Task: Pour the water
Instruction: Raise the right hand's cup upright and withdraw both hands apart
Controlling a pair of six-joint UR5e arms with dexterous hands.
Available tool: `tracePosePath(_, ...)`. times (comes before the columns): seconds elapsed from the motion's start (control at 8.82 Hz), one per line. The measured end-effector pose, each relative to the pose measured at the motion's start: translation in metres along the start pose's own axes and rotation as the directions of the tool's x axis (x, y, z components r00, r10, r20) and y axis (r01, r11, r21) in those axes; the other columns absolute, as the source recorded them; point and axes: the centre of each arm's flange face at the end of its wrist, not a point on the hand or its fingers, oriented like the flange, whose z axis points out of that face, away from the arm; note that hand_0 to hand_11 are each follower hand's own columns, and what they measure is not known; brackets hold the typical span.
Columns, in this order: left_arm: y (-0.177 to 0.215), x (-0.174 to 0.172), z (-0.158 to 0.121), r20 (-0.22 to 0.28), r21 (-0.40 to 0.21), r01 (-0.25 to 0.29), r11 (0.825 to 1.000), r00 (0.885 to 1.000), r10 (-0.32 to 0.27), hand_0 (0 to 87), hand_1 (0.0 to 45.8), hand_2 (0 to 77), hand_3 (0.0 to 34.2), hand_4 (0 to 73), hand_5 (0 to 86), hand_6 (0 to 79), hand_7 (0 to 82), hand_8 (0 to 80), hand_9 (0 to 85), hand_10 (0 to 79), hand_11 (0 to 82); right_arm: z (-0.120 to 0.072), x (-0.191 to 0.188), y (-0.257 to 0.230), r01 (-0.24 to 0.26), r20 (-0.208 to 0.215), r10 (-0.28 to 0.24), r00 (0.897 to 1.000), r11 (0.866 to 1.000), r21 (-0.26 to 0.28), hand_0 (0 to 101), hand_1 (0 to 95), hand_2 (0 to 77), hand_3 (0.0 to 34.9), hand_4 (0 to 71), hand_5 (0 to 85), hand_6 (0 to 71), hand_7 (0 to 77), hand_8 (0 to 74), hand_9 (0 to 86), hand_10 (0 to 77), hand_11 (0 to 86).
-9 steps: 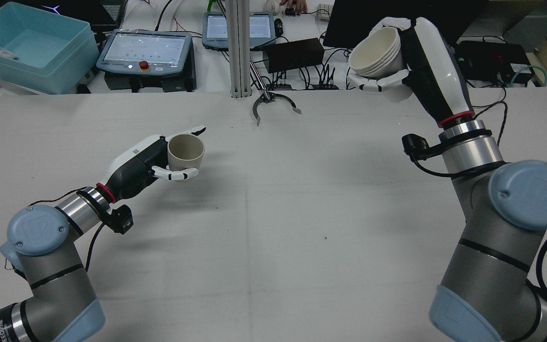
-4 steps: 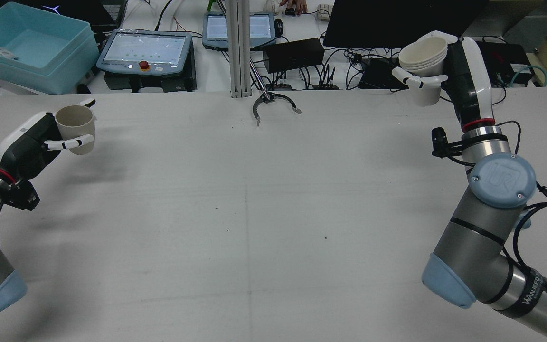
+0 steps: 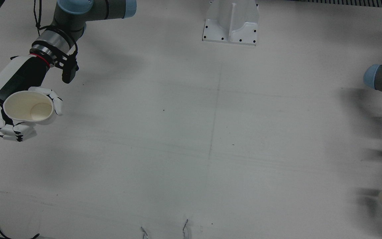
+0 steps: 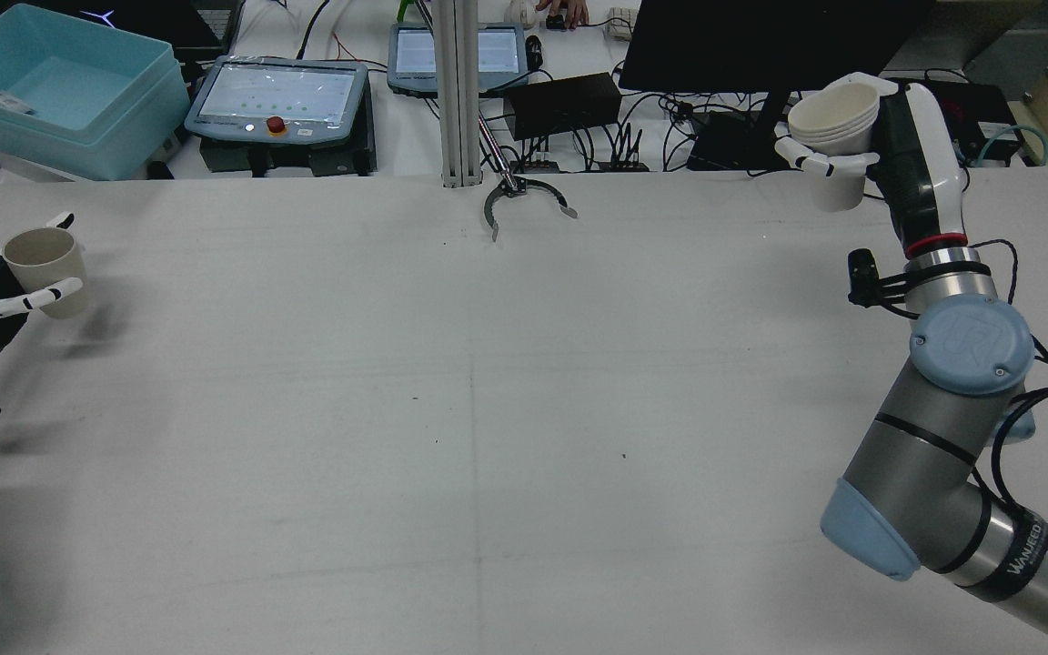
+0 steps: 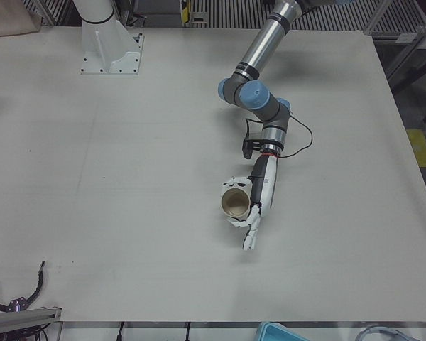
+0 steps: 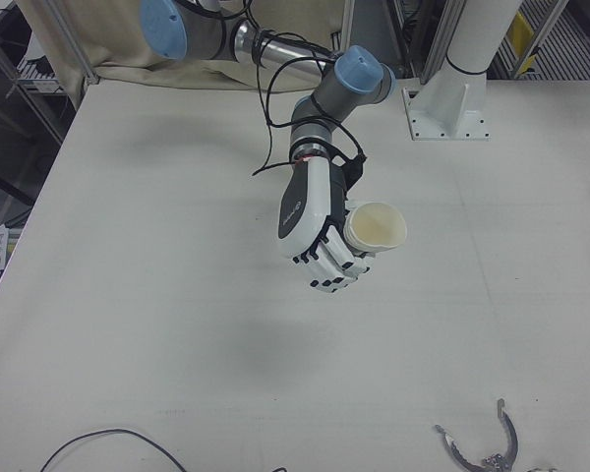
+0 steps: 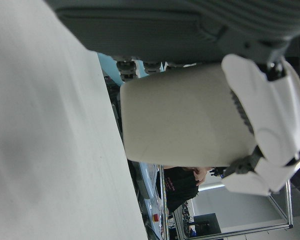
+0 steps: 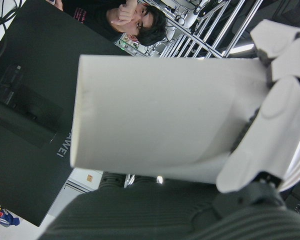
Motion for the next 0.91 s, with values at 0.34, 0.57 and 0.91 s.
tracePosePath(0.34, -0.024, -0.006, -0.003, -0.010, 0.016, -0.006, 1.000, 1.000, 0.006, 31.9, 18.5, 43.6, 0.0, 19.1, 45.8, 4.4, 10.4, 1.6, 4.4, 6.0, 9.8, -0.005, 0.009, -0.008, 0.018, -0.035, -0.018, 0.999, 1.000, -0.007, 51, 3.8, 35.5, 0.0, 25.6, 57.8, 51.8, 65.4, 45.8, 61.6, 37.6, 55.6)
tracePosePath(0.57, -0.043, -0.005, -0.008, -0.029, 0.029, -0.008, 1.000, 1.000, 0.008, 32.0, 18.5, 43.1, 0.0, 19.6, 45.8, 4.4, 10.4, 1.6, 4.4, 6.0, 9.8, -0.008, 0.012, -0.007, 0.021, -0.045, -0.021, 0.999, 1.000, -0.011, 50, 3.8, 35.5, 0.0, 25.6, 57.8, 51.3, 64.9, 45.8, 61.6, 37.6, 55.6)
tracePosePath(0.91, -0.064, 0.000, -0.021, -0.042, 0.023, 0.001, 1.000, 0.999, 0.000, 32.0, 18.5, 43.1, 0.0, 17.4, 36.5, 3.3, 9.3, 1.6, 4.4, 4.9, 8.2, -0.009, 0.015, -0.005, 0.021, -0.050, -0.021, 0.998, 1.000, -0.014, 50, 3.8, 35.5, 0.0, 25.6, 57.8, 50.7, 64.4, 45.8, 61.6, 37.6, 55.6)
